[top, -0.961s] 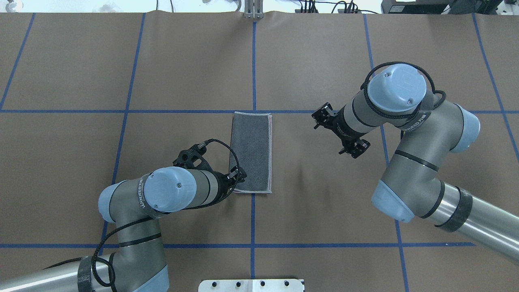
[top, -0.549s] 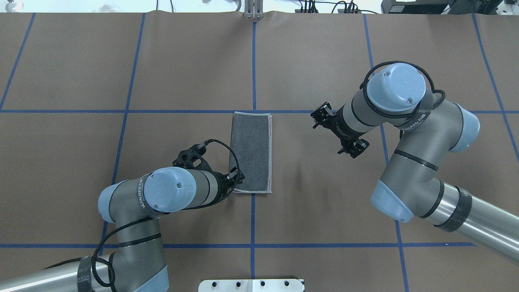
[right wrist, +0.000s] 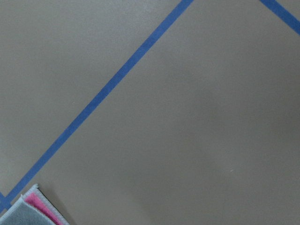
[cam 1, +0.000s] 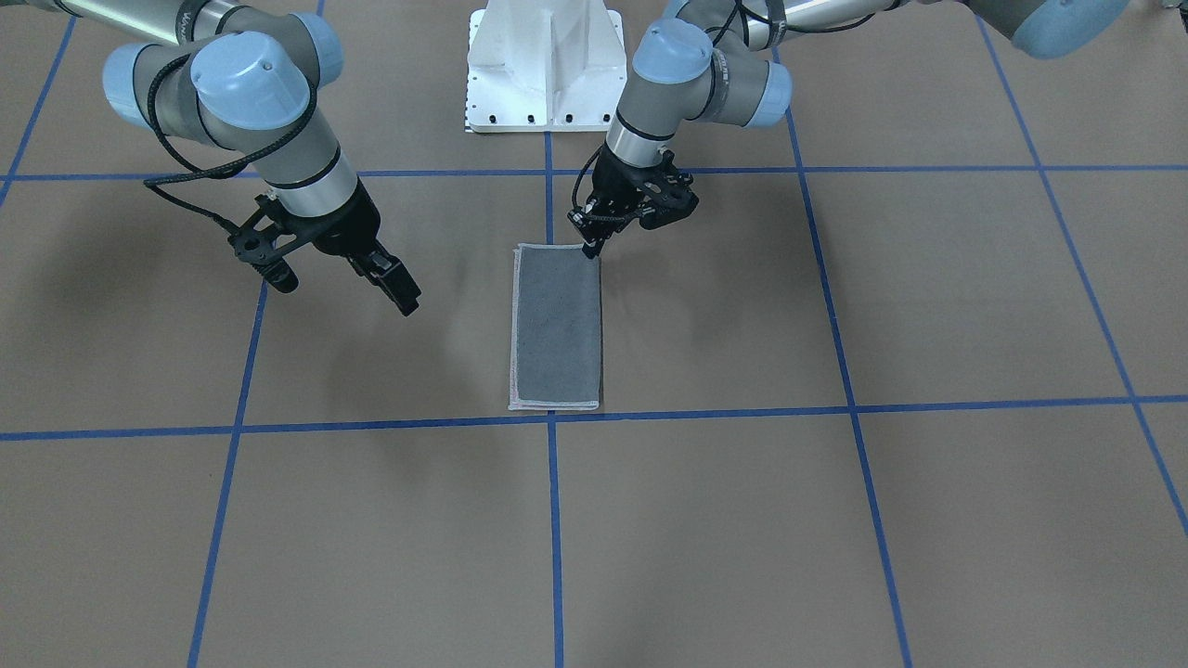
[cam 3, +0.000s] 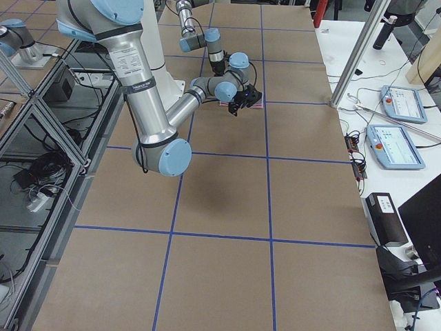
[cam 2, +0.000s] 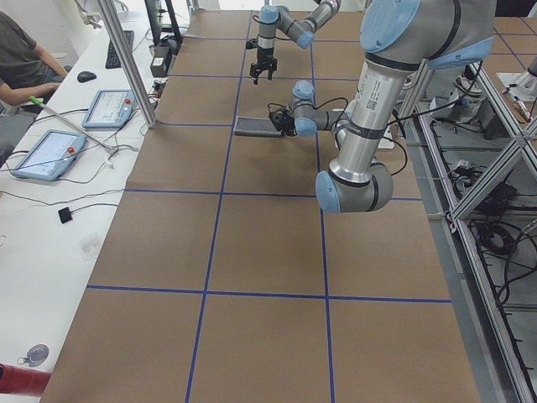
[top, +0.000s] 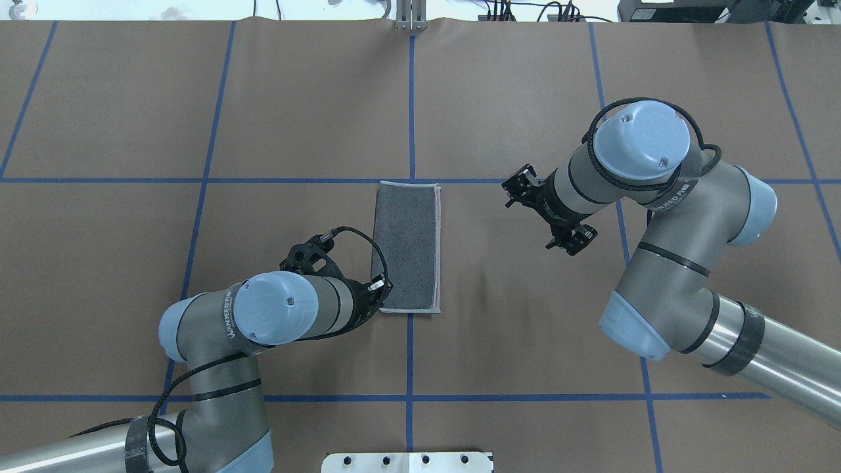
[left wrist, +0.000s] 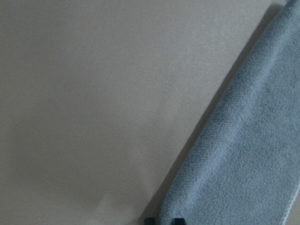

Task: Fold towel twice with both arms
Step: 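Close the left gripper on the strip's near end, then lift the near end with the left gripper and fold it over toward the far end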

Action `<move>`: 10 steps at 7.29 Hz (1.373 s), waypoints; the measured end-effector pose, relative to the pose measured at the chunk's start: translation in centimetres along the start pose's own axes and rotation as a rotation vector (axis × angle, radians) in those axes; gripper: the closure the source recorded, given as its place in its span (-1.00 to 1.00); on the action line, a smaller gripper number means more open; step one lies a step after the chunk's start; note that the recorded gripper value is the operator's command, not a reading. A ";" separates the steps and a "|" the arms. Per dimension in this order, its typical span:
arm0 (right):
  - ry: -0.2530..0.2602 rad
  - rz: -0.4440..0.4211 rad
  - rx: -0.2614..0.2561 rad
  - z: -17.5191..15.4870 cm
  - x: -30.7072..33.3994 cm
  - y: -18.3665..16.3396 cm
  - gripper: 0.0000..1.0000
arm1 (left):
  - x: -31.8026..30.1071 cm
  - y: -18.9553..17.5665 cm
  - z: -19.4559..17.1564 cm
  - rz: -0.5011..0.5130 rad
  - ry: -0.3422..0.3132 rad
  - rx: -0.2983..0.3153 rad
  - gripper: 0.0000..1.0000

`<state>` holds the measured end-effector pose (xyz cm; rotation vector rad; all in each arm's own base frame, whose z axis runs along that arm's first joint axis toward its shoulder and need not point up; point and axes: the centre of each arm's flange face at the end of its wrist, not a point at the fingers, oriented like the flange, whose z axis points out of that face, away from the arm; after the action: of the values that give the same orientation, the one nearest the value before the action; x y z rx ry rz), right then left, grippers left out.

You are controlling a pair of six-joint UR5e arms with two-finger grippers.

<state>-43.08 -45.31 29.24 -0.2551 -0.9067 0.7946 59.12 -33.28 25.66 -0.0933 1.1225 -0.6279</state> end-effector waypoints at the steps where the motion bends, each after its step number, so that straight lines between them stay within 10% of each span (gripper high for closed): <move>1: 0.002 0.001 0.001 0.1 0.1 -0.1 -1.00 | 0.3 0.2 -0.3 0.000 0.006 -0.006 1.00; 10: 0.036 -0.024 0.016 -0.2 3.6 -3.3 -1.00 | 11.1 -7.7 -2.4 -0.056 0.074 0.088 1.00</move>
<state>-39.99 -44.97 33.02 -0.2431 -0.8680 0.7732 56.98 -44.76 18.45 -0.0259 1.1650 -0.7346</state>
